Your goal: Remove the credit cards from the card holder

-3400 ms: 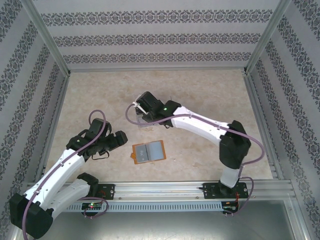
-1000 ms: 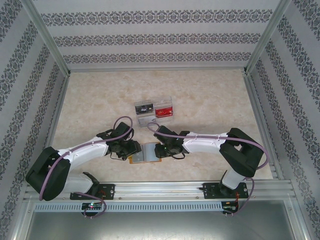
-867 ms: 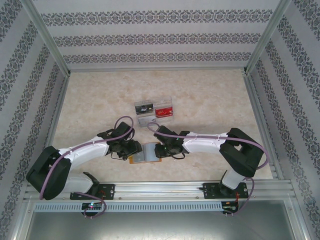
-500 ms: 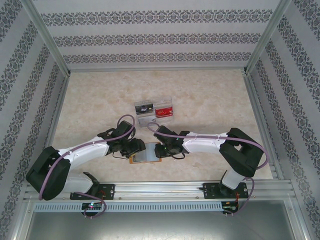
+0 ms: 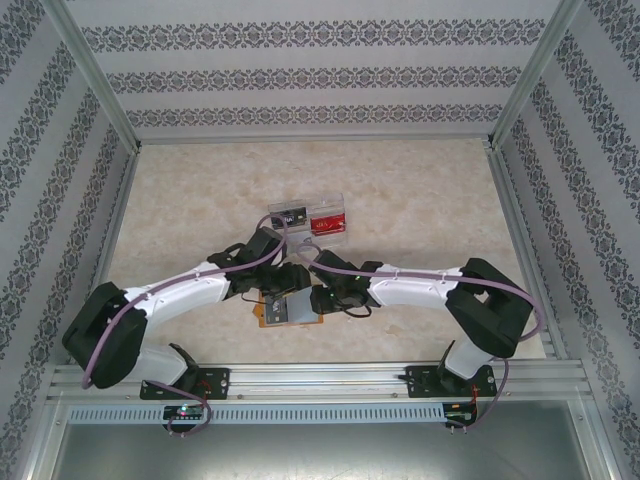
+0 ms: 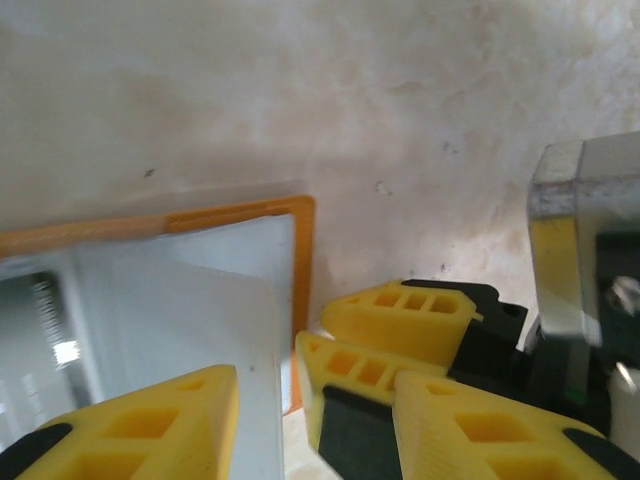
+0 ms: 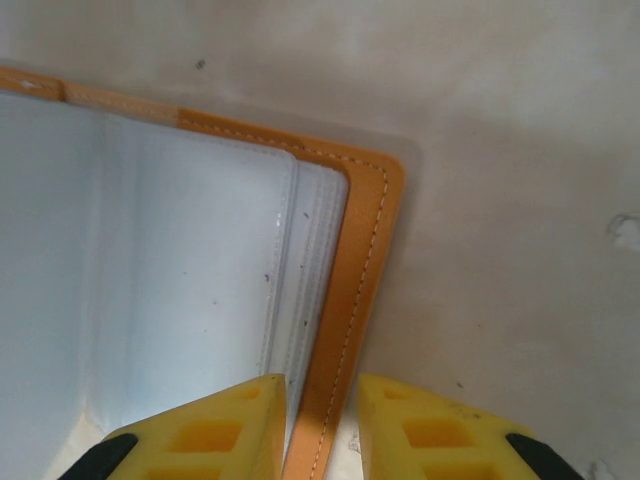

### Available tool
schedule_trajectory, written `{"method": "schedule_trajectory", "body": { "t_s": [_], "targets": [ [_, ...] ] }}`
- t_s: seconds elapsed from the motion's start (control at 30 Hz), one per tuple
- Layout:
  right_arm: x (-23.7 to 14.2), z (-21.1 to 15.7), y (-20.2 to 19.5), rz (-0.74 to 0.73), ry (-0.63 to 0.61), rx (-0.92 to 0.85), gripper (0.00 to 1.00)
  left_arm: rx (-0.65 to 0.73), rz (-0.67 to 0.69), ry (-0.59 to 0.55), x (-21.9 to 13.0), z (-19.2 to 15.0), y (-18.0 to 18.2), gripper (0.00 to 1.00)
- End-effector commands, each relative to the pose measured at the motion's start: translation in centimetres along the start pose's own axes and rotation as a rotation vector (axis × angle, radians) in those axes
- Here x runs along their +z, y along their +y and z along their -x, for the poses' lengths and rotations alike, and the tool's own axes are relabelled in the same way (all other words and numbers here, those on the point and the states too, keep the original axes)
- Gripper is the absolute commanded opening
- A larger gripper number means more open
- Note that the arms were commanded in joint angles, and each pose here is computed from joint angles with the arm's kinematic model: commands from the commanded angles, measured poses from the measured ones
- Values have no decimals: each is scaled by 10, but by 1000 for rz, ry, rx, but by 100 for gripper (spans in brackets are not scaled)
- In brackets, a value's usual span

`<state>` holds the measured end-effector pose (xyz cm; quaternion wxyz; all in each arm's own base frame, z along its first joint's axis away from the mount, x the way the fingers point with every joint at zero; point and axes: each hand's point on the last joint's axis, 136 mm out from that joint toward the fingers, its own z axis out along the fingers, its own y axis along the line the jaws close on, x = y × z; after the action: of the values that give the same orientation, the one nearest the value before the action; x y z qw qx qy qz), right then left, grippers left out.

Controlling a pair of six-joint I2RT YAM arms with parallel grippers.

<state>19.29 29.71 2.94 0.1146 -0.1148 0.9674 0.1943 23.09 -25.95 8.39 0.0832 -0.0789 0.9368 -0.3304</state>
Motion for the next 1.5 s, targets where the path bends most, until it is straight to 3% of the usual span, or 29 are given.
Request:
{"method": "schedule_trajectory", "body": {
  "t_s": [0.0, 0.3, 0.5, 0.67, 0.87, 1.47],
  "targets": [
    [-13, 5, -9, -27, -48, 24, 28, 50, -36, 21, 6, -2, -14, 42],
    [-25, 17, 14, 58, -60, 29, 28, 29, 55, -51, -13, 1, 8, 35],
    [-25, 26, 36, 129, -48, 29, 27, -61, 137, -121, -36, 0, 51, 27],
    [-23, 31, 53, 184, -30, 33, 18, -124, 175, -123, -44, -9, 83, 15],
    [-15, 33, 75, 260, 17, 44, 18, -153, 185, -89, -33, -19, 100, 4],
    [18, 17, 82, 292, 163, 101, 21, -171, 179, -50, -16, -27, 111, 4]
  ]
}}
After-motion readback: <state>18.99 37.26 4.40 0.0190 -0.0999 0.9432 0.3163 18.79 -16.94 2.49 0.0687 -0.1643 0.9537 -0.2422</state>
